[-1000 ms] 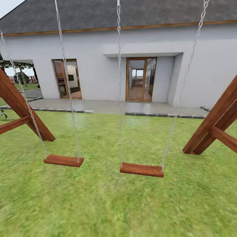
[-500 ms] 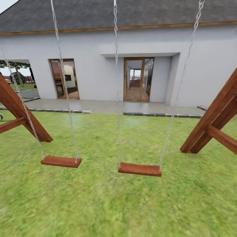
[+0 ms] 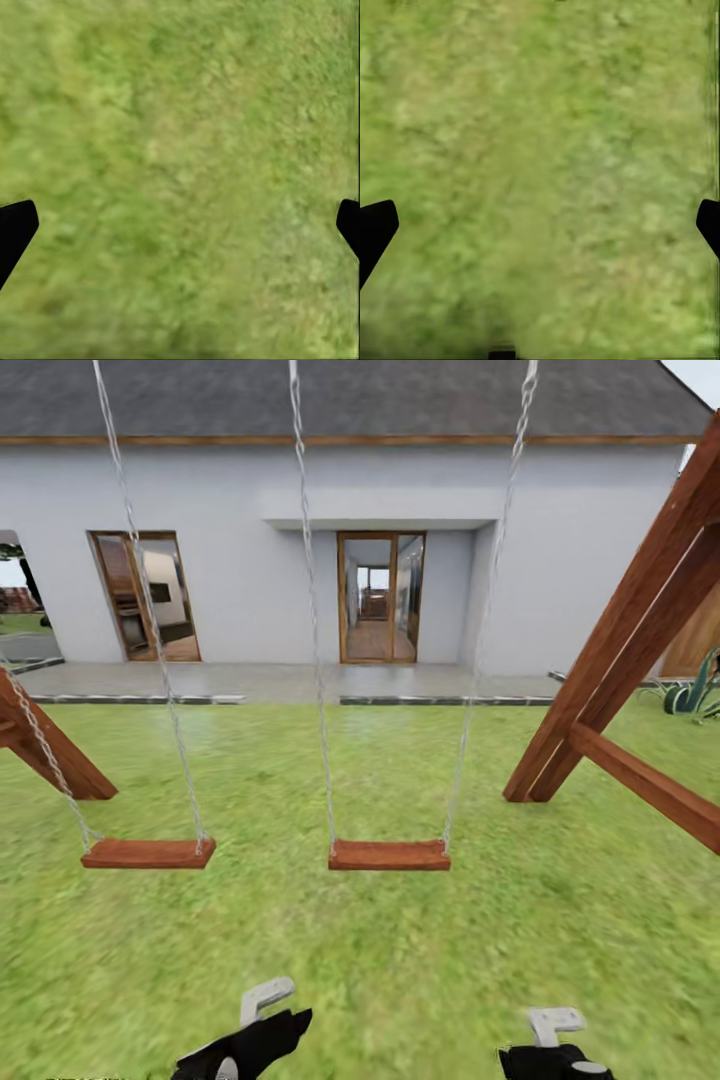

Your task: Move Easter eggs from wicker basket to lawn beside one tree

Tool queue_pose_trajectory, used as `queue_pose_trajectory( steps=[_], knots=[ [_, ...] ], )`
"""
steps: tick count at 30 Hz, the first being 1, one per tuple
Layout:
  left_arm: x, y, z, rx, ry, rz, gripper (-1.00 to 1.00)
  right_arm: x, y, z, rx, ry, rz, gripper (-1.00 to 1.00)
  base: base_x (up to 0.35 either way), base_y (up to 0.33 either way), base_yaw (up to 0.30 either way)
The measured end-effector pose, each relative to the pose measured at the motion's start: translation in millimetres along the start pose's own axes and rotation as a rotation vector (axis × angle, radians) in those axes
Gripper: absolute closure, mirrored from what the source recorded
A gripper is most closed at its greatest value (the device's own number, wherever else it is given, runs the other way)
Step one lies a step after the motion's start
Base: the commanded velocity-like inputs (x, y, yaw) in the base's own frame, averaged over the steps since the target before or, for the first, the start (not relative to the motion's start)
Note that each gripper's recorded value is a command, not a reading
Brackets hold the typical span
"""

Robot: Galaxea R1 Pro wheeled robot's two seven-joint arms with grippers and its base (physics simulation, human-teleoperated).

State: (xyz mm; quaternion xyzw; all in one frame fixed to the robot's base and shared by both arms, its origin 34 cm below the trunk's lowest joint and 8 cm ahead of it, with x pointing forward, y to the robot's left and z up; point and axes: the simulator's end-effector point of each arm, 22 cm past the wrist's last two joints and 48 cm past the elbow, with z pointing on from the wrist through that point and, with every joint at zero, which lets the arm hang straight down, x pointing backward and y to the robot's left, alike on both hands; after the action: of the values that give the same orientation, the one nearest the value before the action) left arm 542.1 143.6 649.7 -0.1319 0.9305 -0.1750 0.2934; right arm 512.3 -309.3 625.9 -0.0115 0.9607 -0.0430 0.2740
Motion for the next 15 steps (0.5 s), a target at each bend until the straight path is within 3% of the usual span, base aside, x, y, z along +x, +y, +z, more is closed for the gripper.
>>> queue_pose_trajectory(
  steps=[4, 11, 15],
  knots=[
    [-2, 4, 5.7, -0.008, -0.043, -0.052, -1.0, -21, -1, -8.9, 0.003, -0.046, -0.005, -1.0, -0.338, -0.02, -0.24],
    [5, 3, 10.0, -0.033, -0.045, -0.047, -1.0, -25, 1, -10.6, 0.001, -0.056, -0.008, -1.0, -0.341, -0.066, -0.232],
    [5, 3, 10.3, -0.035, -0.047, -0.047, -1.0, -29, 3, -12.0, -0.002, -0.064, -0.007, -1.0, -0.342, -0.046, -0.1]
  ],
)
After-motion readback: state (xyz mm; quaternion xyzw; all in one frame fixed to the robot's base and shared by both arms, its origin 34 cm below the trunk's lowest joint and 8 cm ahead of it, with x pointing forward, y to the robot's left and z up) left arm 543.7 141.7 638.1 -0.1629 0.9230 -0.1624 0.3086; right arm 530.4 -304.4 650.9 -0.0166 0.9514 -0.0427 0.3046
